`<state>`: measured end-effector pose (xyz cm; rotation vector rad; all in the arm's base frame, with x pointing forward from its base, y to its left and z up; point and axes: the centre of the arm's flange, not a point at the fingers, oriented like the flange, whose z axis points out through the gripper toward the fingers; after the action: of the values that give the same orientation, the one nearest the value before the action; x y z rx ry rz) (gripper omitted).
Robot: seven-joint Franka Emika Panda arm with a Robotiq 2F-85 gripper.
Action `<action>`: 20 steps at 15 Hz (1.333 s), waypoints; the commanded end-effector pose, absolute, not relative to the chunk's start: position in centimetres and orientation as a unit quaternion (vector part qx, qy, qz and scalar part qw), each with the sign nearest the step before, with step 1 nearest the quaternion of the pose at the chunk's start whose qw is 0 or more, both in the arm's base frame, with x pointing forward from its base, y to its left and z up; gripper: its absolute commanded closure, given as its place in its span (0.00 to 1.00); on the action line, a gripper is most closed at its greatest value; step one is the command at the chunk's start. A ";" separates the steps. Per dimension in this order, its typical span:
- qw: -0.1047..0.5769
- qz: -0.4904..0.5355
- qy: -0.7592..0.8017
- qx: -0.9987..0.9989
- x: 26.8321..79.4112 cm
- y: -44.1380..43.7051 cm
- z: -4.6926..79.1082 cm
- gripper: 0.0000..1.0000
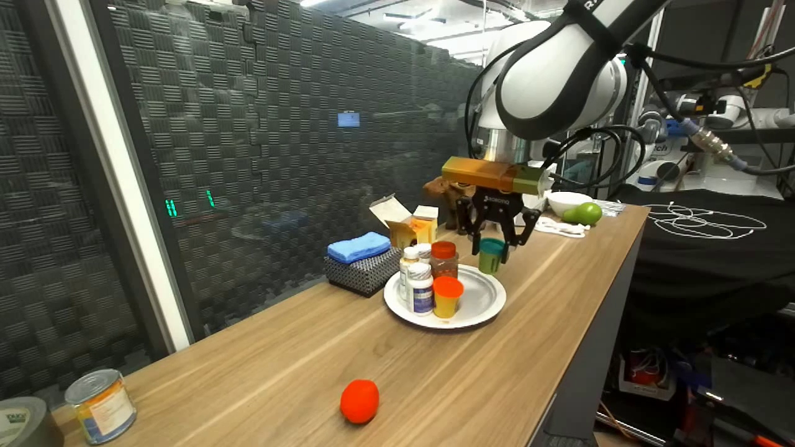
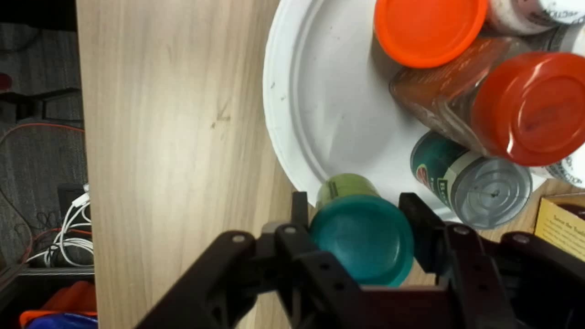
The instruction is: Pick up all the objects surrounding the white plate and arrange them on the plate
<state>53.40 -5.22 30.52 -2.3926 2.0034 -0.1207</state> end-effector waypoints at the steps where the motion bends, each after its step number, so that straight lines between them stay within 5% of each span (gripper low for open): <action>1: 0.023 -0.021 0.648 -0.761 55.0 -4.2 31.4 0.72; 11: 0.027 0.006 0.664 -0.747 56.9 -4.2 27.5 0.72; 12: 0.028 0.007 0.665 -0.746 56.9 -4.3 27.4 0.22; 16: 0.044 -0.001 0.671 -0.740 55.8 -4.7 28.2 0.01; 20: 0.048 -0.038 0.679 -0.732 54.8 -4.9 30.5 0.00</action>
<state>56.19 -4.86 27.90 -2.2713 2.0701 -0.0214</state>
